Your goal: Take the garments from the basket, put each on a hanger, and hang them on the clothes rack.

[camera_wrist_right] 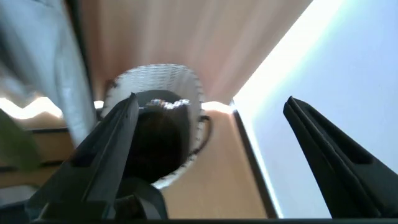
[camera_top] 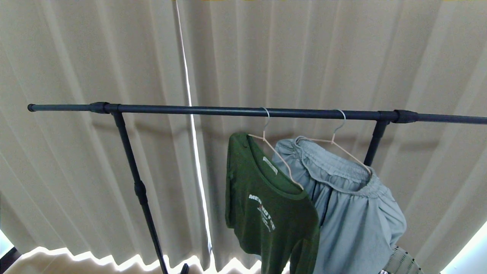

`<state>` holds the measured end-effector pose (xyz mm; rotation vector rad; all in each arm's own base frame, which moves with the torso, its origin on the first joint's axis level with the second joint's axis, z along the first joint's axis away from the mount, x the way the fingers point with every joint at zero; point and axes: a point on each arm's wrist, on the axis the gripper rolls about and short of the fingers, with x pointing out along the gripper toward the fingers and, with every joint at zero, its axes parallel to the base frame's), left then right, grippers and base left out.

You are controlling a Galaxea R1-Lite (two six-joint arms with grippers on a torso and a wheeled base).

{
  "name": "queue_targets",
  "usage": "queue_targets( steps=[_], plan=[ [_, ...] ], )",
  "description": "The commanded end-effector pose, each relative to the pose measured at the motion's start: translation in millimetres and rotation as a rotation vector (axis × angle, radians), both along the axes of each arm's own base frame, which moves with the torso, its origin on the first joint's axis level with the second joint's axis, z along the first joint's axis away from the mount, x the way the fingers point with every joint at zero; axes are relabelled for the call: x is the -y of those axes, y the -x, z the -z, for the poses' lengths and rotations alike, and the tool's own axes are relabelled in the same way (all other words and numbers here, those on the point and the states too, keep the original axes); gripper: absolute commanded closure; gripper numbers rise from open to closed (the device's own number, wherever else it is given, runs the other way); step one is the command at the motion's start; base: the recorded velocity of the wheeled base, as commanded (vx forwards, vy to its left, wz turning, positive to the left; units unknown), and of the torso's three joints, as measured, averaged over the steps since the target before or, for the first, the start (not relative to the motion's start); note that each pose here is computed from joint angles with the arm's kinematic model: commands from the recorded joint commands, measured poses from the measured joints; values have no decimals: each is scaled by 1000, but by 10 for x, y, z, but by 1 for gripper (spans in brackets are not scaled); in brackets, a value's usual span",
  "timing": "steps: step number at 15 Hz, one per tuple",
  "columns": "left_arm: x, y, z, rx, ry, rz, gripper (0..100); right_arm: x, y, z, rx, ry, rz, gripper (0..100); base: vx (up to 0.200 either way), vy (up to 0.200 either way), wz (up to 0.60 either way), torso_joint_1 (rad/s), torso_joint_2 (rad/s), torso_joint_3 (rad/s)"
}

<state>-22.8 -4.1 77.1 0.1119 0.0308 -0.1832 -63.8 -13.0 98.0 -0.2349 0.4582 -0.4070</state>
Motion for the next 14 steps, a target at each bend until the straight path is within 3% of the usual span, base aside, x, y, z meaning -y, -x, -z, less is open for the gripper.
queue_targets(
  steps=[1, 4, 7, 8, 10, 14],
  plan=[
    [1, 9, 6, 14, 1, -3, 0, -24, 75, 54, 39, -11, 32, 0, 0, 0, 0, 0, 0, 0],
    [3, 8, 5, 13, -5, 6, 0, -31, -47, 3, 212, -92, 27, 0, 0, 0, 0, 0, 0, 0],
    [2, 8, 5, 13, -2, 8, 0, -72, -312, 84, 429, -139, -168, 0, 0, 0, 0, 0, 0, 0],
    [2, 9, 6, 14, 0, 5, 0, -100, -406, 174, 505, -156, -299, 0, 0, 0, 0, 0, 0, 0],
    [2, 10, 6, 15, 4, 3, 0, -128, -406, 144, 527, -176, -425, 0, 0, 0, 0, 0, 0, 0],
    [1, 10, 6, 10, 30, -3, 0, -131, -410, 217, 463, -230, -425, 0, 0, 0, 0, 0, 0, 0]
  ],
)
